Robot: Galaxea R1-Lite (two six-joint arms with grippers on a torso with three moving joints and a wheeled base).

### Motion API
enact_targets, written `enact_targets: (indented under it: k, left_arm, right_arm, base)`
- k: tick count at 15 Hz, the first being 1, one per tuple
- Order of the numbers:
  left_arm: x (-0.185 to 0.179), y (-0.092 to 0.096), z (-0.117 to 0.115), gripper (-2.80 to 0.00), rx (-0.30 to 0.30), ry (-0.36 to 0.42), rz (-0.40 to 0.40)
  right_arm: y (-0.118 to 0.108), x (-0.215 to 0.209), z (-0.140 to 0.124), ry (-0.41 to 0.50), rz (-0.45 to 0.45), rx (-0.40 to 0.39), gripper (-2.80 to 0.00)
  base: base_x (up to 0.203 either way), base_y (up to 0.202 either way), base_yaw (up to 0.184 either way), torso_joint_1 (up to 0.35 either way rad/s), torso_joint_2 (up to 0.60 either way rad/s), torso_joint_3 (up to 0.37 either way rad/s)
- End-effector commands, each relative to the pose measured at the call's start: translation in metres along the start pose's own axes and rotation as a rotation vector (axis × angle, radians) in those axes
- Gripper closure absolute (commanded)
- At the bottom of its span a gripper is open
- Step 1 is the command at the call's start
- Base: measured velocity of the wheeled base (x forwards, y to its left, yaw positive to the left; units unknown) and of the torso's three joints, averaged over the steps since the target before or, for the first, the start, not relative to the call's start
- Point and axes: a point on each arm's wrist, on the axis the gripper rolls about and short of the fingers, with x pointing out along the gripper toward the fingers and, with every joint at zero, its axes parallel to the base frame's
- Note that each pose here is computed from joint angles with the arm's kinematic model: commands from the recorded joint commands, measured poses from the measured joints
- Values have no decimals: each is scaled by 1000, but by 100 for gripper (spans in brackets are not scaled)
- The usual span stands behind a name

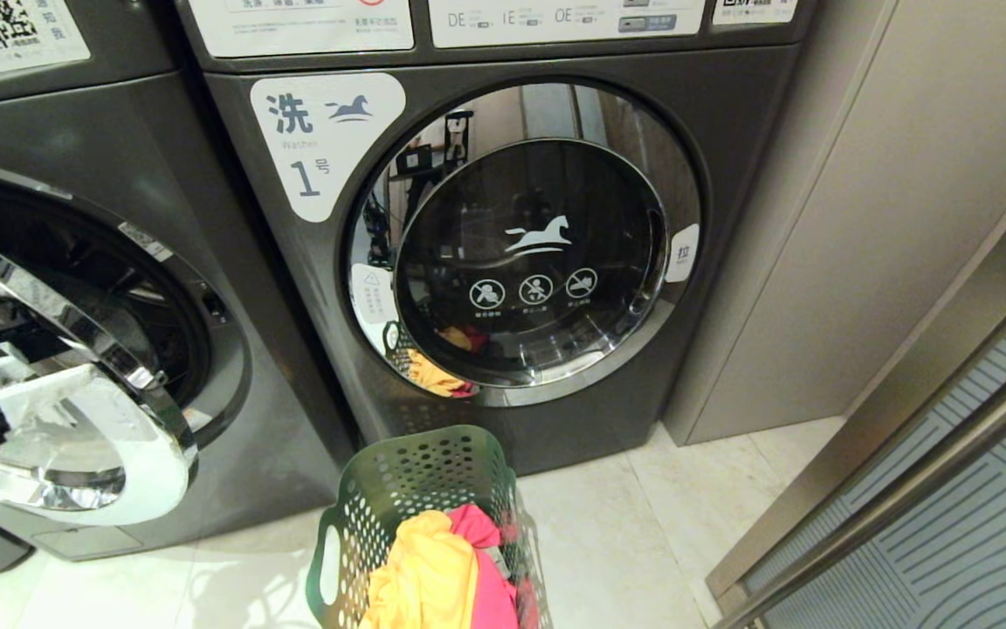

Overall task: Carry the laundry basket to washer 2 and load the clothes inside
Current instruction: Open the lid of the washing machine

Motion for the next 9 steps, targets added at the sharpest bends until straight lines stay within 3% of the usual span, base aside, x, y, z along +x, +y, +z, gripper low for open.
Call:
enact_targets:
  k: [1, 5, 6, 7, 9]
  left_arm:
    - [-15, -49, 58, -280, 126, -50, 51]
    - [-44, -112, 103, -280, 139, -81, 364]
    - [-53, -129, 114, -280, 161, -104, 488]
    - [-61, -140, 119, -280, 161, -122, 677]
    - [-82, -159, 120, -280, 110, -114, 1140]
  right_arm:
    - [0, 0, 0, -1, 1, -1, 0]
    - [0, 0, 0, -1, 1, -2, 0]
    - [0, 0, 0, -1, 1, -1, 0]
    - [0, 0, 0, -1, 1, -1, 0]
    - [0, 0, 0, -1, 1, -1, 0]
  base:
    - [0, 0, 0, 0, 0, 0]
    - [0, 0, 0, 0, 0, 0]
    - [0, 0, 0, 0, 0, 0]
    - [0, 0, 0, 0, 0, 0]
    - [0, 0, 0, 0, 0, 0]
